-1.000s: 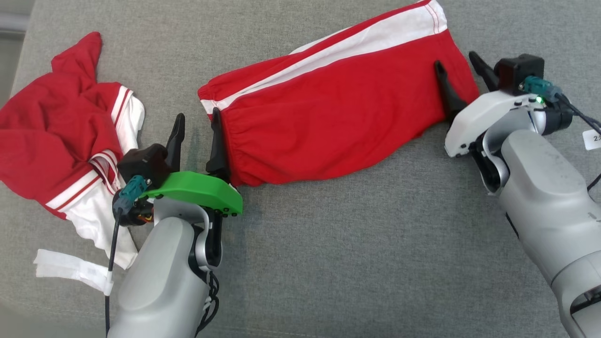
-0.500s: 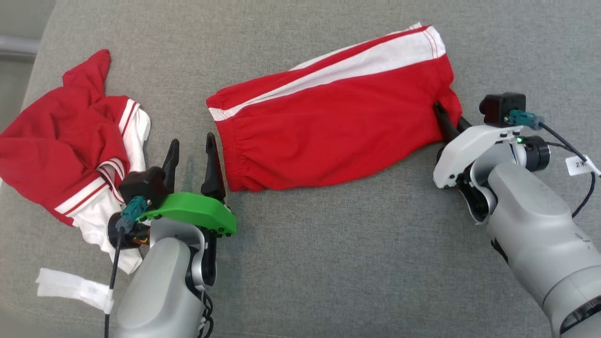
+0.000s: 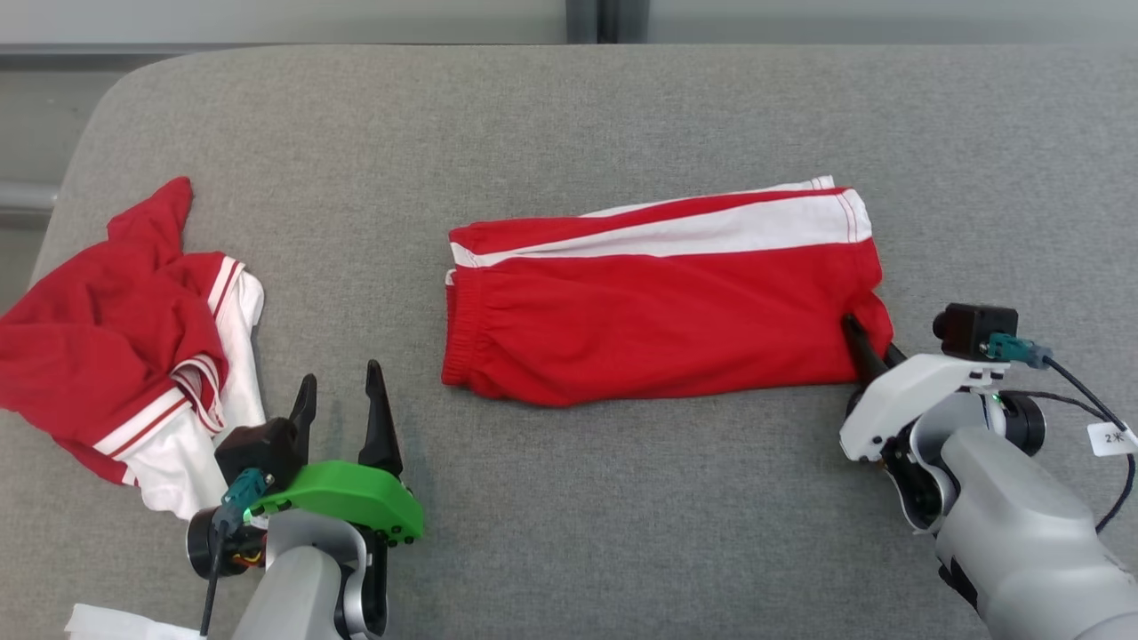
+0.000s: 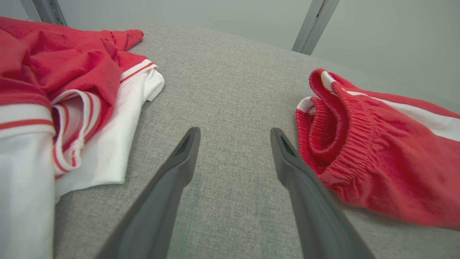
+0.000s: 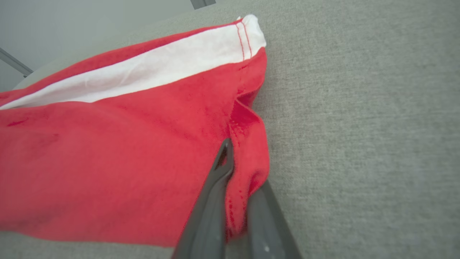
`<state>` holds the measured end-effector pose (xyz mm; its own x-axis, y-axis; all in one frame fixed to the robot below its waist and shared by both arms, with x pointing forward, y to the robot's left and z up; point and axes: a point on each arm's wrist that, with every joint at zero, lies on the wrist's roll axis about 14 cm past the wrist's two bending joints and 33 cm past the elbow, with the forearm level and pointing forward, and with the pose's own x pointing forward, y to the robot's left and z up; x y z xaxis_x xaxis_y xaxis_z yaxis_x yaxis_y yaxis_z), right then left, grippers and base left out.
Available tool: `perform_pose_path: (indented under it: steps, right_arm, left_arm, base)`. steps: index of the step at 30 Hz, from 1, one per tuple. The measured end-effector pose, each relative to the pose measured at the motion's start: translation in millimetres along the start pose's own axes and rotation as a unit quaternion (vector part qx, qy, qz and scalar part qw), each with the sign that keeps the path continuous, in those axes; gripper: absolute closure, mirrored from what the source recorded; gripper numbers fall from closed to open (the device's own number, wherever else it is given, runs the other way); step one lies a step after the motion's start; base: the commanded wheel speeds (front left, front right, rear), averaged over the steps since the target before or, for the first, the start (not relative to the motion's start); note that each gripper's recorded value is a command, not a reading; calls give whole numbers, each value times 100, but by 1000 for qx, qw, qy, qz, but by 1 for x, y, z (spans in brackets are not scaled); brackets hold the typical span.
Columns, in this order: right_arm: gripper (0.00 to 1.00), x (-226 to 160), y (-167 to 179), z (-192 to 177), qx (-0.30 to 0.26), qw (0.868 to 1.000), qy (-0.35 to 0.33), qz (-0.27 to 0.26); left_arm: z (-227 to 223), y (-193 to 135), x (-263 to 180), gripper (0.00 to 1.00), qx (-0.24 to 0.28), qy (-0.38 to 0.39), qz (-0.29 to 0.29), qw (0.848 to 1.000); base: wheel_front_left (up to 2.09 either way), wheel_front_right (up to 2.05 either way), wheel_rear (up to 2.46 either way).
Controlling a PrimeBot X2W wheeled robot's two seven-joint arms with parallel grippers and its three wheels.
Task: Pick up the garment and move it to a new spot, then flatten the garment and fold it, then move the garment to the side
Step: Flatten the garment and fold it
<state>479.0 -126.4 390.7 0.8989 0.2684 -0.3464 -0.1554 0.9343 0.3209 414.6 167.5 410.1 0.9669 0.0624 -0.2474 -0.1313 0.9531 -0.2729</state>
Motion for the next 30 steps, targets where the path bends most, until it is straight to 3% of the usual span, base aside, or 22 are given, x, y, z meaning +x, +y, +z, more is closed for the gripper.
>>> perform_pose_path:
  steps: [6,10,18,24,28,29,30]
  right_arm:
    - [100,-26,-25,7,14,999,-20,-34]
    - [100,-25,-11,27,-13,999,-50,-8]
    - [100,-9,112,66,-38,982,-112,148]
    - [100,-16,205,43,-43,961,-83,260]
    - [100,-20,232,16,-49,954,-44,293]
    - [72,-20,235,10,-50,954,-36,295]
    - [15,-20,237,8,-48,953,-32,297]
  left_arm:
    - [-2,-8,-10,0,2,1,-17,1000]
    - [-3,-10,-14,0,1,2,-21,1000]
    - [-9,-5,-27,0,5,11,-19,1000]
    - [-7,3,-36,0,5,7,-10,1000]
    - [-7,9,-43,0,5,6,-2,1000]
    - [-7,10,-45,0,5,6,0,1000]
    - [-6,12,-46,0,5,5,2,1000]
  base:
    - [0,0,0]
    - [0,0,0]
    - [0,0,0]
    - [0,0,0]
    - [0,0,0]
    - [0,0,0]
    - [0,0,0]
